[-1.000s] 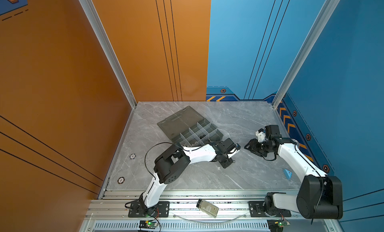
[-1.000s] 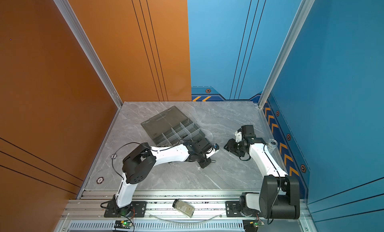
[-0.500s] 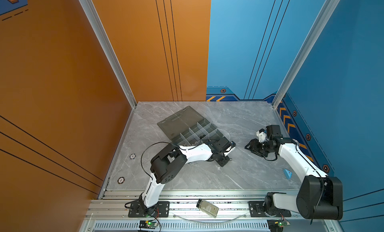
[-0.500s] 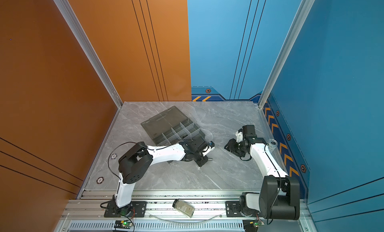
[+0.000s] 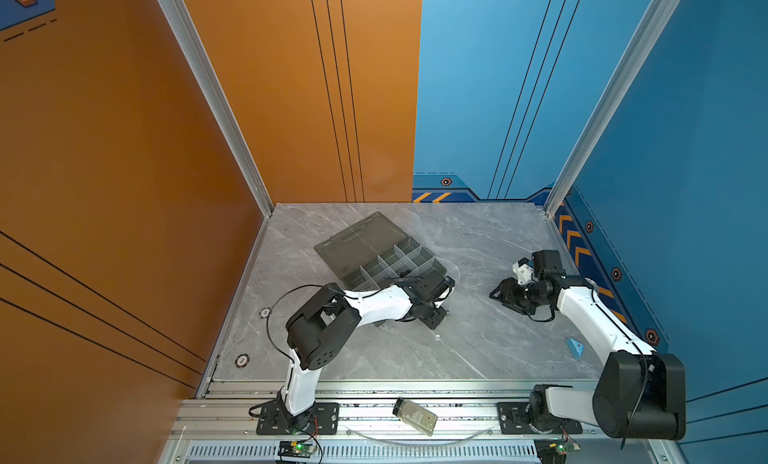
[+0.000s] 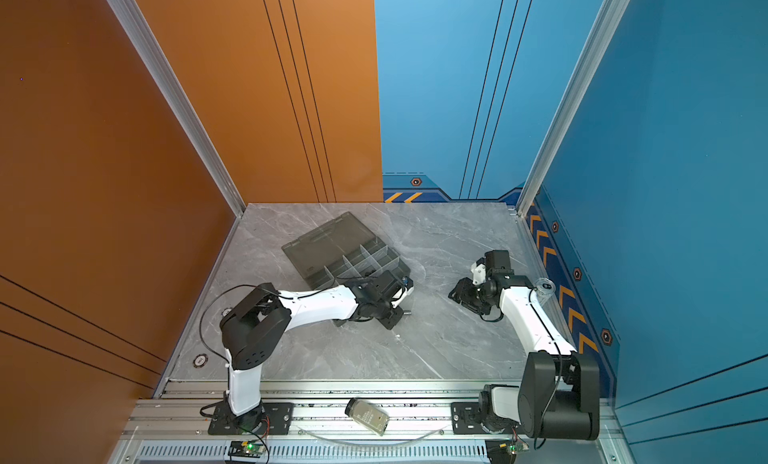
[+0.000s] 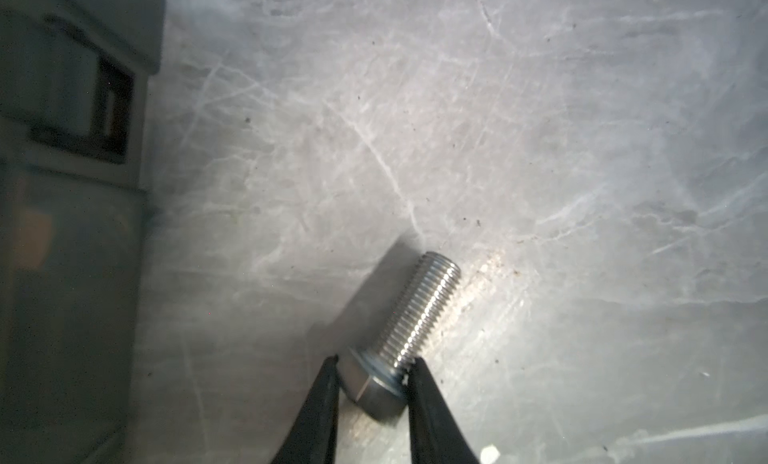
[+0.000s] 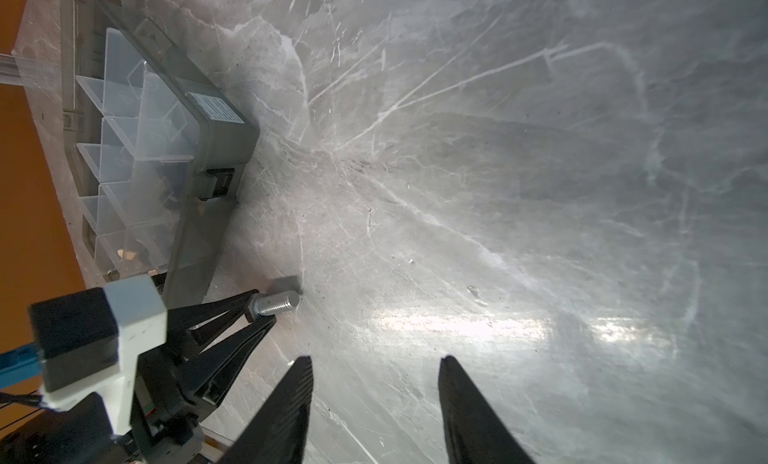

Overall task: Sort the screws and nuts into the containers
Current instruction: 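Lift the silver bolt and carry it over the organizer compartment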

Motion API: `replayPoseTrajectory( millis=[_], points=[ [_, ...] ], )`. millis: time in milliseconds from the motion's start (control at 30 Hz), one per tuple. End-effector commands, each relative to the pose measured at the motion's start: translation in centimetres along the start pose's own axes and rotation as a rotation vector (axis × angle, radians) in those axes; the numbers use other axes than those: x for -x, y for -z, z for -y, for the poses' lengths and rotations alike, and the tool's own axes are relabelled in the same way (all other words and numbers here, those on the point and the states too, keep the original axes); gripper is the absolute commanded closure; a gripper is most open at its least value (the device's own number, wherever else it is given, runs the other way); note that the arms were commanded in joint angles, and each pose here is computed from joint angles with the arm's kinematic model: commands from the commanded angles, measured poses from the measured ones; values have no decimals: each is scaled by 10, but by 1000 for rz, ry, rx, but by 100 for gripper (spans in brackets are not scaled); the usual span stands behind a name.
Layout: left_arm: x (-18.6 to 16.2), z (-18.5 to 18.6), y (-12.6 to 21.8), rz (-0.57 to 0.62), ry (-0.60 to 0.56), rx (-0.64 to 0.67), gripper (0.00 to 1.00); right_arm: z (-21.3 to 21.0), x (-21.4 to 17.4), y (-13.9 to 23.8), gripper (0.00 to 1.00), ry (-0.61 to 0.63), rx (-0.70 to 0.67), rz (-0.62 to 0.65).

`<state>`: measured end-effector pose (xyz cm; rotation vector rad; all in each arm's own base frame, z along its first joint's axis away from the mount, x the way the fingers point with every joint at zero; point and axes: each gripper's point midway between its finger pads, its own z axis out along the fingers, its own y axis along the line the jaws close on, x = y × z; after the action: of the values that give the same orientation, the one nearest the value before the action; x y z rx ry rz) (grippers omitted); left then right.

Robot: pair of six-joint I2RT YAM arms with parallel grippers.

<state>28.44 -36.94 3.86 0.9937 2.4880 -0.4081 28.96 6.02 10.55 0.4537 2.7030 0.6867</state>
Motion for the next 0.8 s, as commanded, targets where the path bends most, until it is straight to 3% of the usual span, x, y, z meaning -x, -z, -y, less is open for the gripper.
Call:
replayPoseTrajectory(
  millis=[0,233,400,633,767],
  points=[
    [26,-5,23,105,29,7,100,-3,-2,9,48,16,11,7],
    [51,-11,57,201,45,8,100,-3,-2,8,48,16,11,2],
    [69,-35,77,255,88,53,100,-2,-3,7,48,13,13,-1],
    [76,-81,70,248,193,165,100,-1,-5,5,48,9,16,-6],
    [78,-91,62,226,196,211,100,-1,-7,5,48,8,17,-9]
  ],
)
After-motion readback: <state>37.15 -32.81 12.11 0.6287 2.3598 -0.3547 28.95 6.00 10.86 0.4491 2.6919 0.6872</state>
